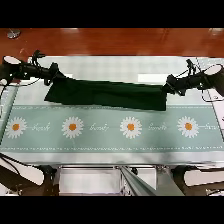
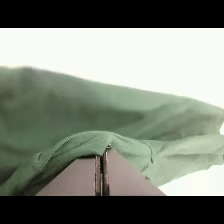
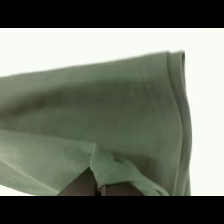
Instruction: Fold the shirts.
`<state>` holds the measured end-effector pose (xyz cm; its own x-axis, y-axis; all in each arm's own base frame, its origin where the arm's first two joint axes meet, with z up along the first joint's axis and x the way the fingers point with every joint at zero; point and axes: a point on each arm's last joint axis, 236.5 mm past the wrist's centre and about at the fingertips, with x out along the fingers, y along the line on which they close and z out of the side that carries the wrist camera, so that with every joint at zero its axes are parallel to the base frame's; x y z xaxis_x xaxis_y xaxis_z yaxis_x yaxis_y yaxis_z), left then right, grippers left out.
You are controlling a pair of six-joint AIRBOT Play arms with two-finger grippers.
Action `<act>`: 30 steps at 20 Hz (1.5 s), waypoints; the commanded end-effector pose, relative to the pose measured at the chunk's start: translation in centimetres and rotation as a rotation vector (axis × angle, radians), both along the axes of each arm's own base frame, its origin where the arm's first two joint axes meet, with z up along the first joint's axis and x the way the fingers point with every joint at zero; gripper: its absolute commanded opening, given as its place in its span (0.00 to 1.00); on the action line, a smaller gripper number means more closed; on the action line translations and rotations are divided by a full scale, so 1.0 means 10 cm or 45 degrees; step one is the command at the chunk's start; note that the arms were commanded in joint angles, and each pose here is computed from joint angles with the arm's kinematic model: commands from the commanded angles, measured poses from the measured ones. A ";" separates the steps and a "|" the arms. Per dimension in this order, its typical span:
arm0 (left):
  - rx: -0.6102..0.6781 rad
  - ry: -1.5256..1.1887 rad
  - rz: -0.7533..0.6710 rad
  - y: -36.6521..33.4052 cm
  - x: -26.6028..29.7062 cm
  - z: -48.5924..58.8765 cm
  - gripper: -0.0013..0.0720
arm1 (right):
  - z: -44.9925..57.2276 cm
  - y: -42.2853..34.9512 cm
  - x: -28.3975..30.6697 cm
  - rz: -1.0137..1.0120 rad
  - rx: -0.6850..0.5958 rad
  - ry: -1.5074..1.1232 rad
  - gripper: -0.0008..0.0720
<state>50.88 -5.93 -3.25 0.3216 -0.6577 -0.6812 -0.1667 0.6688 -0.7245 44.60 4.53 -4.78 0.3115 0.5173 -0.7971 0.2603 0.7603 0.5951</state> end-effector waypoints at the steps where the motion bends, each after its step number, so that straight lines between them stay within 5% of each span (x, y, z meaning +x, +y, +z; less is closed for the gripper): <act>1: -0.005 -0.014 0.013 0.02 0.26 -0.08 0.05 | -0.11 0.00 0.19 -0.042 0.038 -0.004 0.05; 2: -0.009 -0.007 0.004 0.01 0.26 -0.10 0.05 | -0.15 0.01 0.22 -0.057 0.052 0.000 0.05; 3: -0.016 0.012 -0.013 -0.03 0.23 -0.14 0.11 | -0.19 0.02 0.24 -0.072 0.067 0.005 0.23; 4: -0.028 0.036 -0.041 -0.08 0.17 -0.16 0.50 | -0.22 0.05 0.25 -0.083 0.094 0.014 0.68; 5: -0.033 0.051 -0.097 -0.12 0.09 -0.15 0.98 | -0.21 0.06 0.25 -0.068 0.102 0.004 0.88; 8: 0.122 0.162 -0.227 0.34 -0.25 -0.09 0.98 | -0.04 -0.24 0.05 0.003 0.082 0.058 0.87; 12: 0.476 0.346 -0.067 1.41 -0.77 -0.02 0.98 | -0.19 -0.91 -0.55 -0.009 -0.066 0.296 0.87; 18: 0.422 -0.149 0.193 1.00 -0.85 0.42 0.98 | -0.54 -0.48 -0.57 -0.057 0.075 0.284 0.87; 23: 0.306 -0.338 0.007 0.00 -1.14 0.72 0.98 | -0.58 0.06 -0.28 -0.002 0.181 0.238 0.86; 24: 0.294 -0.341 -0.059 -0.20 -1.17 0.71 0.98 | -0.56 0.15 -0.23 0.027 0.177 0.228 0.80; 26: 0.286 -0.353 -0.155 -0.53 -1.21 0.67 0.96 | -0.43 0.28 -0.14 0.092 0.165 0.196 0.04; 27: 0.283 -0.358 -0.195 -0.67 -1.23 0.64 0.64 | -0.32 0.30 -0.12 0.129 0.167 0.177 0.05; 28: 0.282 -0.361 -0.230 -0.79 -1.25 0.61 0.04 | -0.19 0.28 -0.13 0.167 0.146 0.159 0.05; 30: 0.251 -0.374 -0.284 -1.05 -1.28 0.61 0.05 | 0.04 0.07 -0.25 0.208 0.020 0.127 0.05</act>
